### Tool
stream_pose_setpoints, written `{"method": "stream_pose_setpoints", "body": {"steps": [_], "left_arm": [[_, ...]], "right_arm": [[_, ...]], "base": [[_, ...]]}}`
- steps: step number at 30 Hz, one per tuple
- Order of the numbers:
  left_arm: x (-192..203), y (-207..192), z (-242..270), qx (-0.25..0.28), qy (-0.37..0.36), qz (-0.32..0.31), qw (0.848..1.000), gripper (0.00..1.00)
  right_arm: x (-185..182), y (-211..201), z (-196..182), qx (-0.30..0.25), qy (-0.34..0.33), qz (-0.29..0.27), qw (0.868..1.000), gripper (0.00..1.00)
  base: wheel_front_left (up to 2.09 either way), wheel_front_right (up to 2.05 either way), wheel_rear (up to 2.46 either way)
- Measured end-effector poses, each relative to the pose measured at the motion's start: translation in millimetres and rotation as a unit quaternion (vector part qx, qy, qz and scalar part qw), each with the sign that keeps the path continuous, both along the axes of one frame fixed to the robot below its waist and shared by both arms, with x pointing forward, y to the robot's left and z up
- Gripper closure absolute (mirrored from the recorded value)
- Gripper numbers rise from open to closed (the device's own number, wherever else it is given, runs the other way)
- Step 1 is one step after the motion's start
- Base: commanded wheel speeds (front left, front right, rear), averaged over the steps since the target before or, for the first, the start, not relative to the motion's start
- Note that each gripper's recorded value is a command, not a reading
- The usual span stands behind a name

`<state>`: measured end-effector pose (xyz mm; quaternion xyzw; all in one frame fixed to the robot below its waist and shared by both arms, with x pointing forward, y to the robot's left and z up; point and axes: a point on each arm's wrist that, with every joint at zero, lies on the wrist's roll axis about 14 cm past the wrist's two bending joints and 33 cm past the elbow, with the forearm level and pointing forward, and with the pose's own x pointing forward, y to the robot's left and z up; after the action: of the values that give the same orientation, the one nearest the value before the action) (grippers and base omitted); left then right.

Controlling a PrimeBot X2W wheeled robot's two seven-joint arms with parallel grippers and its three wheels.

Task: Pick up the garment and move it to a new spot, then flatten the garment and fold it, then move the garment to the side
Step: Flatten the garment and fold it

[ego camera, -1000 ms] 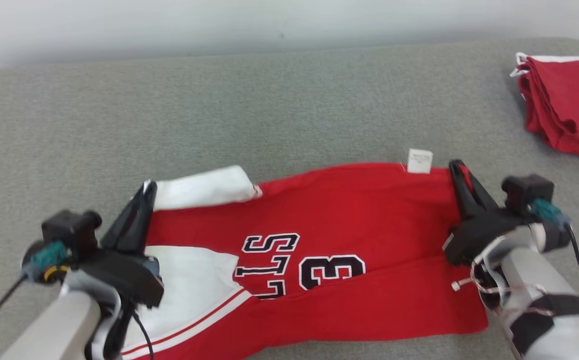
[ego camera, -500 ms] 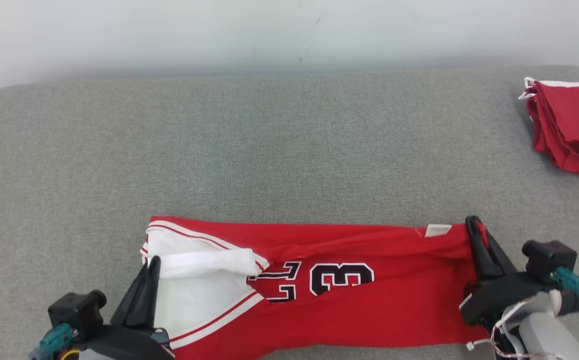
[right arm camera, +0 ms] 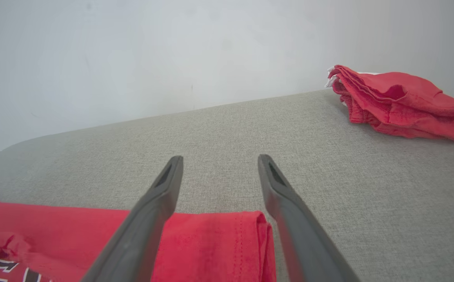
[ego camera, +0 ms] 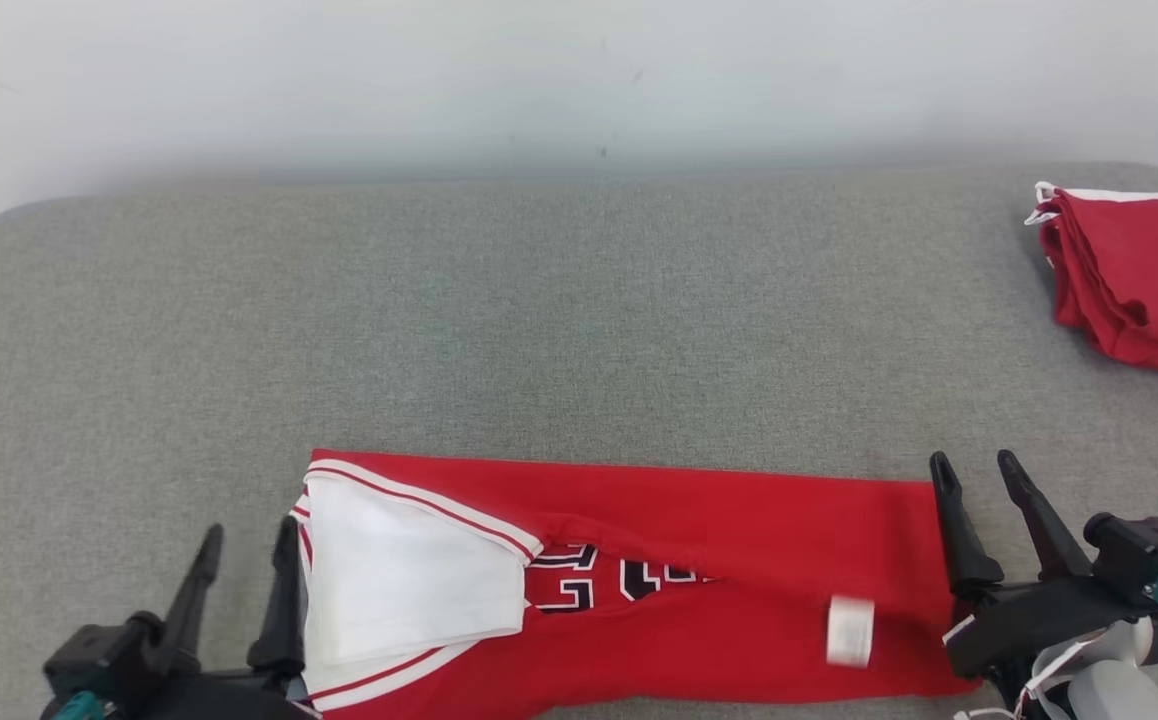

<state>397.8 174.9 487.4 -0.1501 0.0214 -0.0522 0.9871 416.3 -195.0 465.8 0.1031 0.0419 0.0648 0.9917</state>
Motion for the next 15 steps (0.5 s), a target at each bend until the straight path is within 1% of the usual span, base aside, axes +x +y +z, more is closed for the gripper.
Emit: {"method": "stream_pose_setpoints", "body": {"steps": [3,5,7,15], "left_arm": [[-1.6,7.4,12.7,0.015,-0.025,0.016,0.999,0.00],[-4.0,13.4,19.1,0.032,-0.039,0.026,0.998,0.00],[-6.2,19.0,25.3,0.036,-0.051,0.040,0.997,0.00],[-19.1,32.7,29.4,0.069,-0.065,0.060,0.994,0.00]], "right_arm": [[-3.7,-3.7,-1.2,-0.002,0.003,-0.003,1.000,0.00],[-7.6,-8.9,-10.2,-0.006,0.022,-0.008,1.000,0.00],[-9.4,-13.2,-15.8,-0.009,0.036,-0.013,0.999,0.00],[-24.1,-12.1,-56.0,-0.010,0.126,-0.018,0.992,0.00]], "base": [[0.00,0.00,0.00],[0.00,0.00,0.00],[0.00,0.00,0.00],[0.00,0.00,0.00]]}}
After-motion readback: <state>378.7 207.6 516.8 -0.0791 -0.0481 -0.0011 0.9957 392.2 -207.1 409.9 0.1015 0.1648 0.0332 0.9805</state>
